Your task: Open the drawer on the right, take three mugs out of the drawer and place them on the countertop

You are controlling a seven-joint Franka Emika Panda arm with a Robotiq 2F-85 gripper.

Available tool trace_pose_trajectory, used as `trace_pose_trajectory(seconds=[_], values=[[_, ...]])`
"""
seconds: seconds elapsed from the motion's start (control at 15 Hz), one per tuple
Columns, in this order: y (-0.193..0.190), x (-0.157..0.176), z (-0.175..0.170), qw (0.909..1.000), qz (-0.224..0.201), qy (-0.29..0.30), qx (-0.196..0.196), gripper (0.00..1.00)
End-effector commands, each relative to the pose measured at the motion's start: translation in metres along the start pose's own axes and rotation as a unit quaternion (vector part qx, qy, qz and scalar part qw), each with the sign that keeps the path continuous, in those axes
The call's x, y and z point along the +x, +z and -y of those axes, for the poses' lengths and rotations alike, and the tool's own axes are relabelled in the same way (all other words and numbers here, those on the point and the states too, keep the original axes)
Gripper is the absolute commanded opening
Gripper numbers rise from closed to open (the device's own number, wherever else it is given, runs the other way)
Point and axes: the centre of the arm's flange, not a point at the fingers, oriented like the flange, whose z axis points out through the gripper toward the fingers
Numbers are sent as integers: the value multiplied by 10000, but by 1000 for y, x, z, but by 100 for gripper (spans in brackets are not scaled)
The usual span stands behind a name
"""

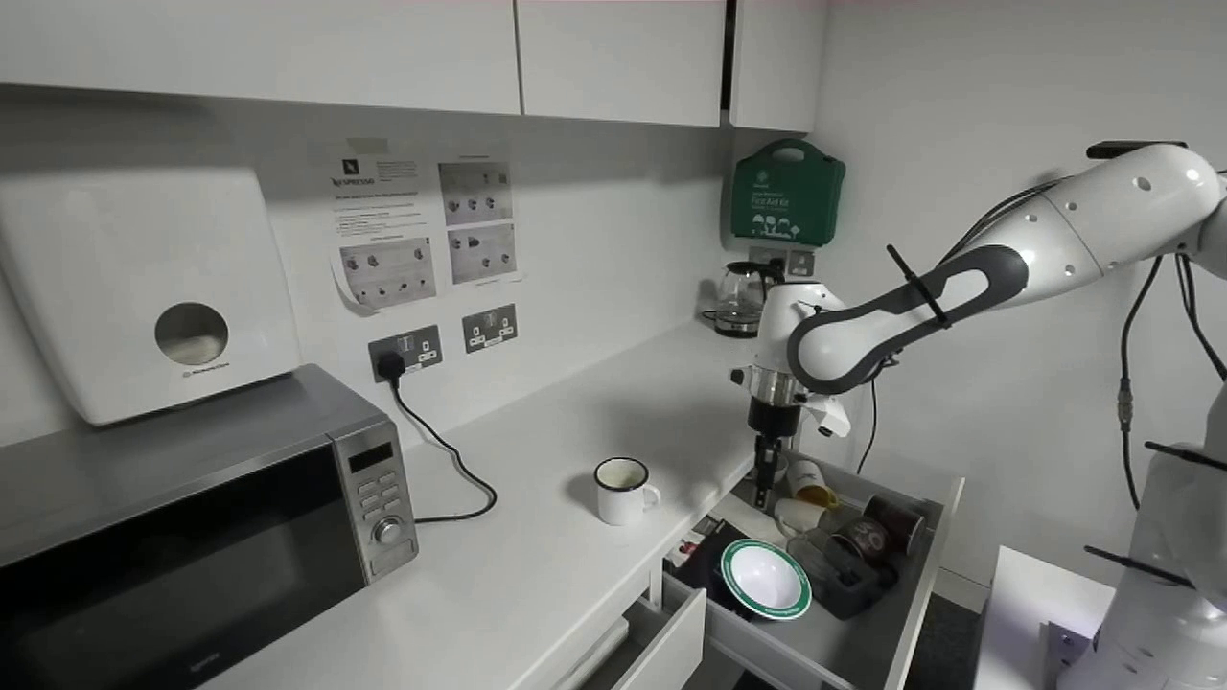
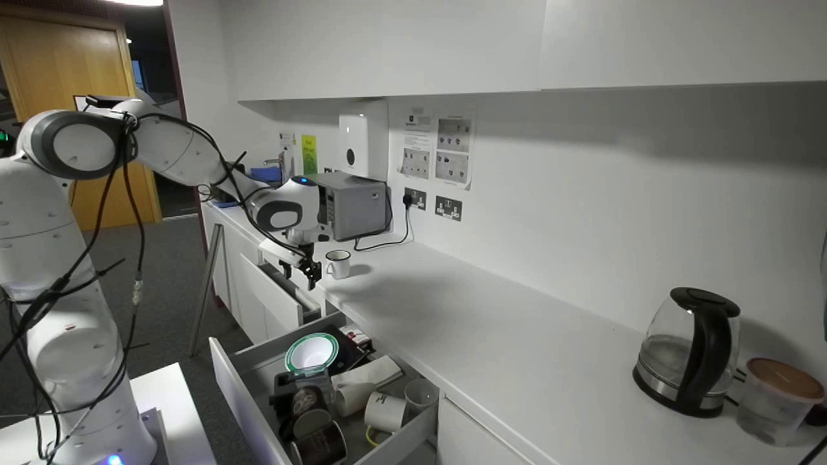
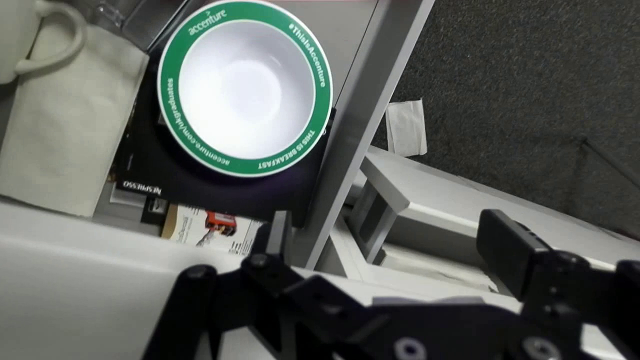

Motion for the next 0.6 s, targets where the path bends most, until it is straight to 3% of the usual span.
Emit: trace_pose_trajectory(seconds=[0.0, 0.53], values=[[6, -11, 0, 9999, -18, 35, 95, 100], [8, -25, 3, 9998, -78, 73, 173, 100]])
